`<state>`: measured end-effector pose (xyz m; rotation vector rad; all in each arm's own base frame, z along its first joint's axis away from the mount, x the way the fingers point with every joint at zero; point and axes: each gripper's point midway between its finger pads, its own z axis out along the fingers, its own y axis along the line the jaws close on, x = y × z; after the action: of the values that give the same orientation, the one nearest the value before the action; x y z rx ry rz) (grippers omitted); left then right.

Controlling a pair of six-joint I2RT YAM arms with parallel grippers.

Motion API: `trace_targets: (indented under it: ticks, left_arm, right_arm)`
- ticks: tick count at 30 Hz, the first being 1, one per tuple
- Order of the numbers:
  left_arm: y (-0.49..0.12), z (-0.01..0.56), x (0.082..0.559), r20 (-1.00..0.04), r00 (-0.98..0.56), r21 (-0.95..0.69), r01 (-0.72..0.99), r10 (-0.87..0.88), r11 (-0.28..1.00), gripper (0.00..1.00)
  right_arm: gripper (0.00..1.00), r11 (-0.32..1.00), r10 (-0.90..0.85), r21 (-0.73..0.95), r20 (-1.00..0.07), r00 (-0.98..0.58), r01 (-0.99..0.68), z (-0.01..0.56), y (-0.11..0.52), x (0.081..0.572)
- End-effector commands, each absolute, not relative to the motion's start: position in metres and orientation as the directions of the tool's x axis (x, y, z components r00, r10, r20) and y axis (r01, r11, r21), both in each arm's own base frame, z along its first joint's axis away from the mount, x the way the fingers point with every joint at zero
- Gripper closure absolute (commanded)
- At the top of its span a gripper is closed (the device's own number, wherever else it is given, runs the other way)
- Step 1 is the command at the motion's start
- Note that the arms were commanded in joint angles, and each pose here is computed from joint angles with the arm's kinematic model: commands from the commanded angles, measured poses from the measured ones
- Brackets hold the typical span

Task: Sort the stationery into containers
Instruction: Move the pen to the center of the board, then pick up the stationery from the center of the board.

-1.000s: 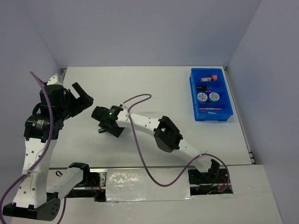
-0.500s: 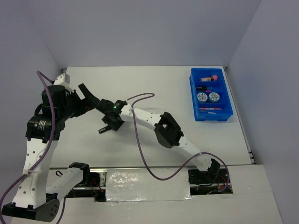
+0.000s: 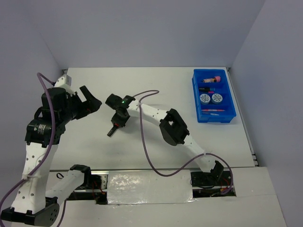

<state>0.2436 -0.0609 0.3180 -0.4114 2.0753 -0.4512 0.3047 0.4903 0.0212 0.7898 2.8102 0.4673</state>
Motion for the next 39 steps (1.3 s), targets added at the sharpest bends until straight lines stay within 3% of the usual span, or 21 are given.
trace_targets:
  ticks: [1, 4, 6, 7, 12, 15, 18, 23, 28, 32, 39]
  left_arm:
    - [-0.057, 0.339, 0.242, -0.787, -0.446, -0.440, -0.077, -0.425, 0.895, 0.01]
    - [-0.054, 0.340, 0.241, -0.795, -0.440, -0.427, -0.084, -0.418, 0.900, 0.01]
    - [-0.052, 0.339, 0.242, -0.800, -0.437, -0.417, -0.090, -0.412, 0.905, 0.01]
    - [-0.051, 0.340, 0.243, -0.804, -0.432, -0.411, -0.095, -0.409, 0.907, 0.01]
    - [-0.044, 0.335, 0.248, -0.817, -0.426, -0.374, -0.122, -0.389, 0.919, 0.01]
    - [-0.042, 0.335, 0.252, -0.822, -0.420, -0.365, -0.130, -0.385, 0.922, 0.01]
    - [-0.041, 0.332, 0.255, -0.821, -0.421, -0.362, -0.138, -0.385, 0.922, 0.01]
    - [-0.039, 0.327, 0.256, -0.819, -0.427, -0.356, -0.148, -0.384, 0.923, 0.01]
    - [-0.035, 0.318, 0.256, -0.817, -0.429, -0.346, -0.171, -0.386, 0.923, 0.01]
    - [-0.033, 0.313, 0.257, -0.814, -0.438, -0.335, -0.183, -0.382, 0.924, 0.01]
    - [-0.029, 0.311, 0.257, -0.819, -0.436, -0.320, -0.194, -0.374, 0.927, 0.01]
  right_arm:
    - [0.67, 0.919, 0.389, -0.007, -0.160, -0.907, 0.395, -0.040, 0.392, 0.301]
    - [0.76, 0.938, 0.315, -0.080, -0.212, -0.925, 0.338, -0.033, 0.351, 0.308]
    - [0.98, 0.959, 0.258, -0.060, -0.234, -0.937, 0.279, -0.021, 0.333, 0.313]
    - [1.00, 0.967, 0.252, 0.035, -0.269, -0.929, 0.252, -0.016, 0.345, 0.327]
    - [1.00, 0.927, 0.053, 0.368, -0.311, -0.949, -0.069, 0.053, 0.375, 0.345]
    - [1.00, 0.907, 0.007, 0.401, -0.316, -0.949, -0.126, 0.066, 0.363, 0.351]
    - [1.00, 0.920, -0.039, 0.356, -0.327, -0.944, -0.162, 0.066, 0.344, 0.350]
    - [1.00, 0.975, -0.150, 0.131, -0.209, -0.967, -0.179, 0.026, 0.300, 0.331]
    - [1.00, 0.977, -0.189, 0.076, -0.136, -0.972, -0.201, -0.003, 0.286, 0.312]
    - [0.84, 0.977, -0.208, 0.030, -0.130, -0.969, -0.213, -0.011, 0.285, 0.305]
    - [0.74, 0.967, -0.253, -0.039, -0.105, -0.962, -0.251, -0.030, 0.288, 0.289]
